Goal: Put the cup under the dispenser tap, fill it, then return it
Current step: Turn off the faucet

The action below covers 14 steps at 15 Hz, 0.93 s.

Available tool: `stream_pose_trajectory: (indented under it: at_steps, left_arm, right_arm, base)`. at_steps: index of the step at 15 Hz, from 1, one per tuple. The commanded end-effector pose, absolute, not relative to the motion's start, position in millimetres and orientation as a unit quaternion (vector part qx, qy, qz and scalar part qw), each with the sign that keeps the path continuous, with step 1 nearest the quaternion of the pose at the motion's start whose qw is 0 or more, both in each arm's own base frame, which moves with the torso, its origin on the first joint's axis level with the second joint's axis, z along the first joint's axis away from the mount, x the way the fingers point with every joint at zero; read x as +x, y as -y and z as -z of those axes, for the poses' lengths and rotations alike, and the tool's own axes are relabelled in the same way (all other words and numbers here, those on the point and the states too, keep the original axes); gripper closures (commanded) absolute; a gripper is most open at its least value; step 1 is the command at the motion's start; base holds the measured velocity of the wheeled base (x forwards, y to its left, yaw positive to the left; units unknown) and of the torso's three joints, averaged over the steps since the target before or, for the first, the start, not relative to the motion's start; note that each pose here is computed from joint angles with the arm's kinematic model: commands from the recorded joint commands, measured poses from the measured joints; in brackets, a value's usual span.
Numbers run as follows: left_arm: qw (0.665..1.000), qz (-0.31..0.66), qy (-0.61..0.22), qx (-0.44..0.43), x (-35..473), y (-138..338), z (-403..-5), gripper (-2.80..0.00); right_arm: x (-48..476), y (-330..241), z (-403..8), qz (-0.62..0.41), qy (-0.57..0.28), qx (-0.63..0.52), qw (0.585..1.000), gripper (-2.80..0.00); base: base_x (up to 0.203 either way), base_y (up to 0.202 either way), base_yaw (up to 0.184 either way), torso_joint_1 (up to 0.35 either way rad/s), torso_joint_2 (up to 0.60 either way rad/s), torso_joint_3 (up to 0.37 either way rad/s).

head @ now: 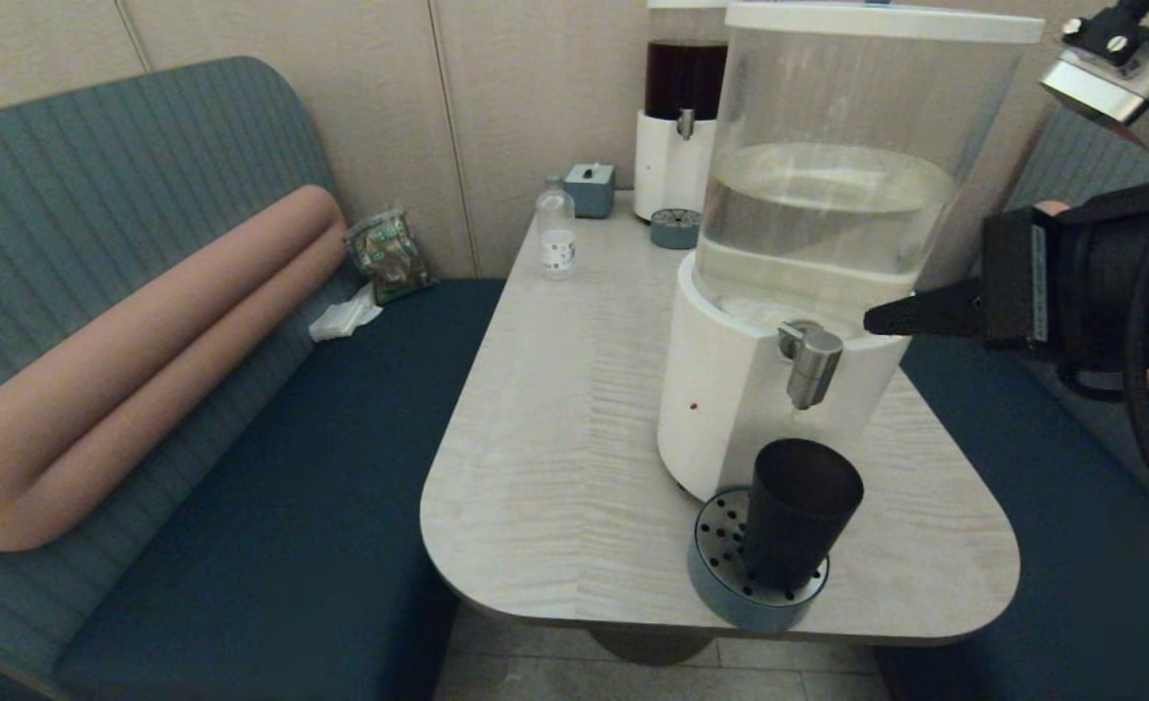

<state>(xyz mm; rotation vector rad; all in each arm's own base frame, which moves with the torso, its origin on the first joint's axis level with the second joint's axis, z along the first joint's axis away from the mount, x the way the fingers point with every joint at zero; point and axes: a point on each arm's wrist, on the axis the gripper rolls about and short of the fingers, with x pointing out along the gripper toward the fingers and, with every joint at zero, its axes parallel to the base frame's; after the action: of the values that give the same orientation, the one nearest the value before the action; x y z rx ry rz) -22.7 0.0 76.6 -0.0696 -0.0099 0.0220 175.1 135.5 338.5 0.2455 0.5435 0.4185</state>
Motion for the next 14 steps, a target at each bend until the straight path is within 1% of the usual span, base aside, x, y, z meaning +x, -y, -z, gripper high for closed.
stream_pose_trajectory:
  at_steps: [1, 4, 9, 12, 14]
  left_arm:
    - [0.999, -0.011, 0.005, -0.035, -23, 0, -77, 0.00]
    - [0.999, -0.011, 0.005, -0.035, -23, 0, -77, 0.00]
    - [0.999, -0.011, 0.005, -0.035, -23, 0, -77, 0.00]
    - [0.999, -0.011, 0.005, -0.035, -23, 0, -77, 0.00]
    - [0.999, -0.011, 0.005, -0.035, -23, 0, -77, 0.00]
  right_arm:
    - [188, -158, -337, -0.208, -0.286, 0.104, 0.930, 0.00]
    - [196, -174, -341, -0.194, -0.301, 0.085, 0.930, 0.00]
    - [196, -176, -341, -0.183, -0.324, 0.080, 0.925, 0.00]
    - [200, -181, -337, -0.164, -0.356, 0.057, 0.918, 0.00]
    - [202, -186, -341, -0.163, -0.355, 0.063, 0.919, 0.00]
  base:
    - [0.000, 0.000, 0.000, 0.000, 0.00, 0.000]
    - [0.000, 0.000, 0.000, 0.000, 0.00, 0.000]
    - [0.000, 0.000, 0.000, 0.000, 0.00, 0.000]
    - [0.000, 0.000, 0.000, 0.000, 0.00, 0.000]
    - [0.000, 0.000, 0.000, 0.000, 0.00, 0.000]
